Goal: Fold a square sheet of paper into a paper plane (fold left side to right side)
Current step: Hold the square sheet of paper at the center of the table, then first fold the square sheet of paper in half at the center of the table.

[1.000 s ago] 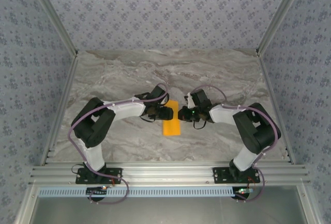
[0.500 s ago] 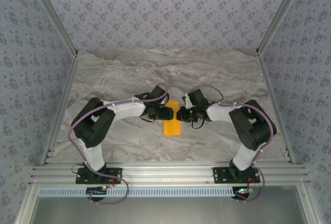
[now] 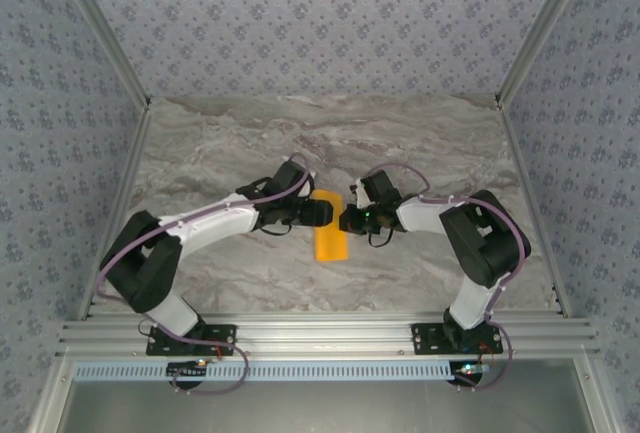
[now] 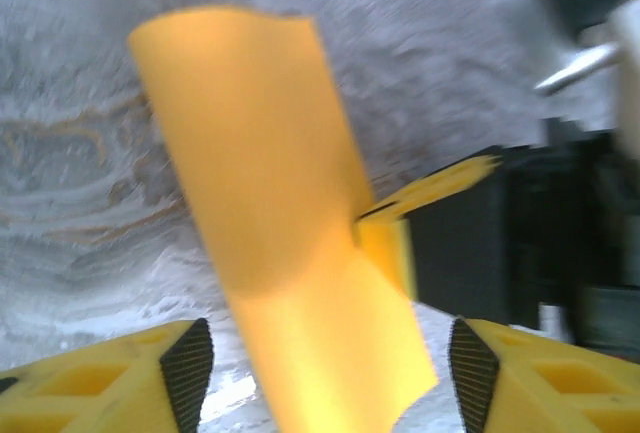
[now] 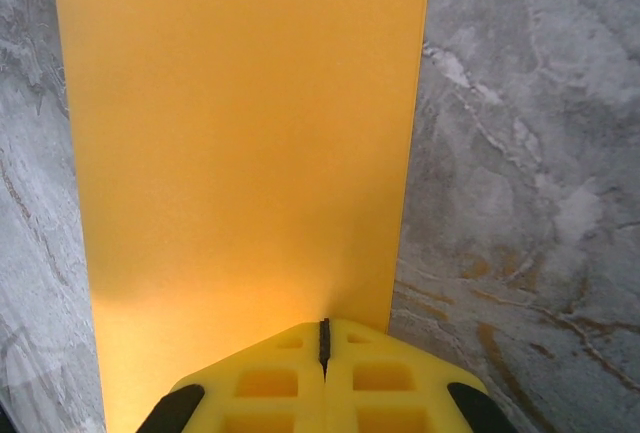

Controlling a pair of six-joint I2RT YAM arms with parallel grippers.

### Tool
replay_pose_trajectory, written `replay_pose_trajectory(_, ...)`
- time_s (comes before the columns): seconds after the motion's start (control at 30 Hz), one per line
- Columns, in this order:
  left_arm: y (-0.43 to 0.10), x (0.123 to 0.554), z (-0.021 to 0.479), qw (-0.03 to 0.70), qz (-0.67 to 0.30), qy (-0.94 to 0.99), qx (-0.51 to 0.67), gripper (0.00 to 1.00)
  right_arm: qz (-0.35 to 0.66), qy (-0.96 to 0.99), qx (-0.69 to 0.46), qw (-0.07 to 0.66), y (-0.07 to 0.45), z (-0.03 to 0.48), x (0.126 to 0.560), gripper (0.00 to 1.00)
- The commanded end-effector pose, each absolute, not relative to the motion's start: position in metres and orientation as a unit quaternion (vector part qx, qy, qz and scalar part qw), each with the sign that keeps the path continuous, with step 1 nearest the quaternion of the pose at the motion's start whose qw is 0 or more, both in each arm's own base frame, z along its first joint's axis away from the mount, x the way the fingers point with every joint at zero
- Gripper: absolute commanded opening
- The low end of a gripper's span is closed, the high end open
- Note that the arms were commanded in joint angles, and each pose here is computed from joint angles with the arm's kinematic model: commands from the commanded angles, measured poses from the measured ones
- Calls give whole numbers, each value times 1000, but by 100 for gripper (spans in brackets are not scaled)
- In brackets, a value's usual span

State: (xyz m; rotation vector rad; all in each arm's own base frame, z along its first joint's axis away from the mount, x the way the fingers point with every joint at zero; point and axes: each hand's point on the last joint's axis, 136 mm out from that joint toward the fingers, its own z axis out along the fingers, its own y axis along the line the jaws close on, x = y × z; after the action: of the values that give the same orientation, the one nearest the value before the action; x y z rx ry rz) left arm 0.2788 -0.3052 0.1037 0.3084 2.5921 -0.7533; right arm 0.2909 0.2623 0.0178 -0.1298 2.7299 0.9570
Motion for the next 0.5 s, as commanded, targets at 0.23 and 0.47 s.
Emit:
replay_pose_trajectory(0.23, -335, 275, 85, 167, -355, 913, 108, 36, 250, 966, -33, 61, 237, -27, 262, 2)
replay_pose_trajectory(0.47, -328, 276, 49, 138, -341, 925, 95, 30, 242, 968, -37, 59, 236, -28, 262, 2)
